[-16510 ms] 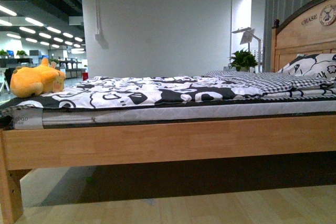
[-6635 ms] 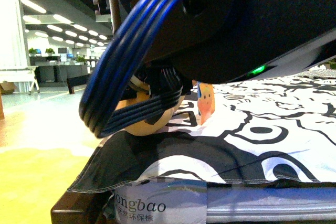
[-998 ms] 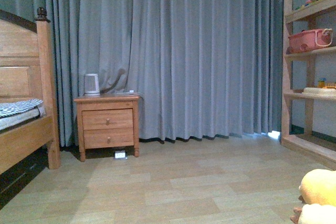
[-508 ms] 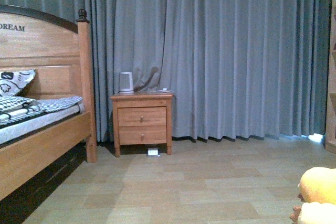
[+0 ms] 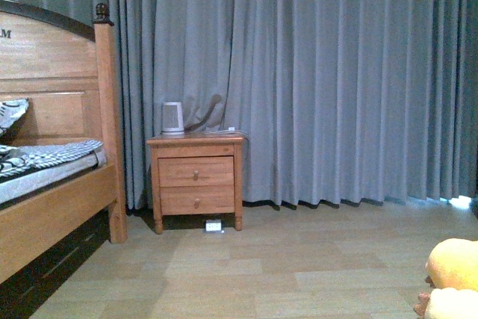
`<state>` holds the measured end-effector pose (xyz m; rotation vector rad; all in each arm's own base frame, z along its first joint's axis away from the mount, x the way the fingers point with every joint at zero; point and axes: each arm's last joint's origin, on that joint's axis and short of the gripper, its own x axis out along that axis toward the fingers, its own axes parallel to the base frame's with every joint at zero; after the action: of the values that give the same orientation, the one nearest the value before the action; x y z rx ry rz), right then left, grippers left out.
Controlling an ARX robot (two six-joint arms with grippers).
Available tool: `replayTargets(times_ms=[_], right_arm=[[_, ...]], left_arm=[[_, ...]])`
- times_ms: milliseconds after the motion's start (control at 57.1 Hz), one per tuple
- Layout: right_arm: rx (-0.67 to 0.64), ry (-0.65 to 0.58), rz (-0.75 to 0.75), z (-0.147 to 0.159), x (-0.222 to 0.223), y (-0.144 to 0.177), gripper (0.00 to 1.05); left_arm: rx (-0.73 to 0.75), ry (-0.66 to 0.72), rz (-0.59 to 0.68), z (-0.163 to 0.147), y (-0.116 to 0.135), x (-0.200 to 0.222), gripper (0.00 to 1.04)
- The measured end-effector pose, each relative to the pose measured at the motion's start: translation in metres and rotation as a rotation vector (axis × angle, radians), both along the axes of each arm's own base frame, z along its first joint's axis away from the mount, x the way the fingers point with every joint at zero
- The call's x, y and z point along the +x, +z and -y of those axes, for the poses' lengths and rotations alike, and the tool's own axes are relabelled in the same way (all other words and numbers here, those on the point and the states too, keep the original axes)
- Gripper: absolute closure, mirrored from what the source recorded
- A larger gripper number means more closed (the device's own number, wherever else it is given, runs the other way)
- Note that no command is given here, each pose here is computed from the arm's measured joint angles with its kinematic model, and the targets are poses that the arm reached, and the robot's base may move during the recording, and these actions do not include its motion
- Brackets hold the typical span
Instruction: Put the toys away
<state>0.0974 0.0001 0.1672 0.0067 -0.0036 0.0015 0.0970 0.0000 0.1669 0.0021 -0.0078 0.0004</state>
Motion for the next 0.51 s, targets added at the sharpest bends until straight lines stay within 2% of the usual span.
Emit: replayTargets(times_ms=[508], right_arm=[[0.0, 0.0, 0.0, 0.0, 0.0, 0.0, 0.88]], left_arm=[[0.0, 0.0, 0.0, 0.0, 0.0, 0.0, 0.06]])
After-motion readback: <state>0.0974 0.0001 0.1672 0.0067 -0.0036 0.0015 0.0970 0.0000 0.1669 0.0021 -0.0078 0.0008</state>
